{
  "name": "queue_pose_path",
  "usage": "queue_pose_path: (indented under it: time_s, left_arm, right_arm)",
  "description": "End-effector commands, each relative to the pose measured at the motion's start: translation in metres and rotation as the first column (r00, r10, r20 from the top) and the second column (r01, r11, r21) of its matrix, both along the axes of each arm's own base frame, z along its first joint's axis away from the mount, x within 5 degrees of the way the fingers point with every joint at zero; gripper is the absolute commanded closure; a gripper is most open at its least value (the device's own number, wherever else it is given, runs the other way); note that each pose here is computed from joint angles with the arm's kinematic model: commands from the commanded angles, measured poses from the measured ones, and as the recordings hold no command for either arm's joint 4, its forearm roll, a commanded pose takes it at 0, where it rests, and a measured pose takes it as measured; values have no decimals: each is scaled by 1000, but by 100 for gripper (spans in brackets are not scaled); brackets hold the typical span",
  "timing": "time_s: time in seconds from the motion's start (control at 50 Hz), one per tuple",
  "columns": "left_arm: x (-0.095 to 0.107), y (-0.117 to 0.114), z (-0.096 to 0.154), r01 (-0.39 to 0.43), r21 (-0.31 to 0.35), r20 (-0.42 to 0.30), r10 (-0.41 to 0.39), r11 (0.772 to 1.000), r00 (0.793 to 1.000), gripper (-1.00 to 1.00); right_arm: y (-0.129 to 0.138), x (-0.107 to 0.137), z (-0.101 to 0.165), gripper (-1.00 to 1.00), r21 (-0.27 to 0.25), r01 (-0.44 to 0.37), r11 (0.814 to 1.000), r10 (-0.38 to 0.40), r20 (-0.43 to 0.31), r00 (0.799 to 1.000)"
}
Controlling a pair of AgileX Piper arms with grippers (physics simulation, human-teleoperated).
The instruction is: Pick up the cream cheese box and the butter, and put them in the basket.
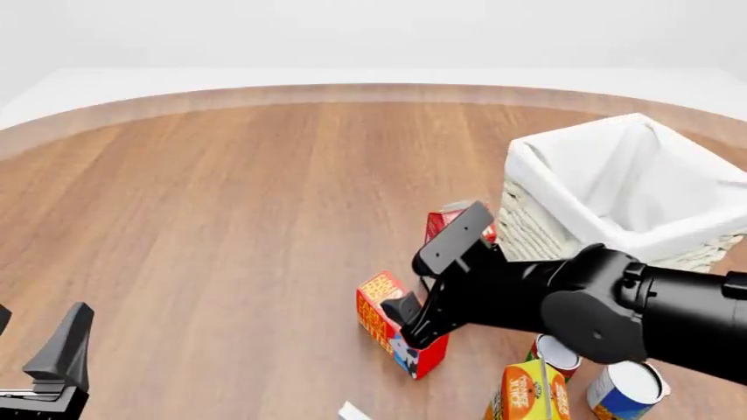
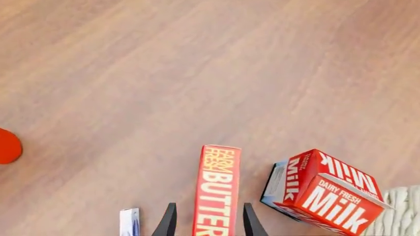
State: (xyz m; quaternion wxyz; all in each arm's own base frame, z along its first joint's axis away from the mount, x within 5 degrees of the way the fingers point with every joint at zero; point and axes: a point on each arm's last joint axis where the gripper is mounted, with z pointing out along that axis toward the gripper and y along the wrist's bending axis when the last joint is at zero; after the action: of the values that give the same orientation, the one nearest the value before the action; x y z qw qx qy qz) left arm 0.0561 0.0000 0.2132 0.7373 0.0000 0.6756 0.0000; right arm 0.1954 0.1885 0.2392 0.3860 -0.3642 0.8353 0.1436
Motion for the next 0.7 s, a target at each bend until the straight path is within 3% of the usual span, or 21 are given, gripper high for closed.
queue_pose_path:
  time_s: [0.02, 0.54, 0.7]
  left_arm:
    - [0, 0, 0, 0, 0, 0, 0, 1000, 1000, -100]
    - [0, 0, 0, 0, 0, 0, 0, 1000, 1000, -100]
    - [0, 0, 0, 0, 0, 0, 0, 1000, 1000, -100]
  right_arm:
    - [1, 3, -13, -100, -9, 11, 1000, -11, -18, 1000]
    - [3, 6, -29, -100, -23, 23, 999, -24, -47, 999]
    - [4, 9, -44, -100, -31, 30, 999, -32, -62, 998]
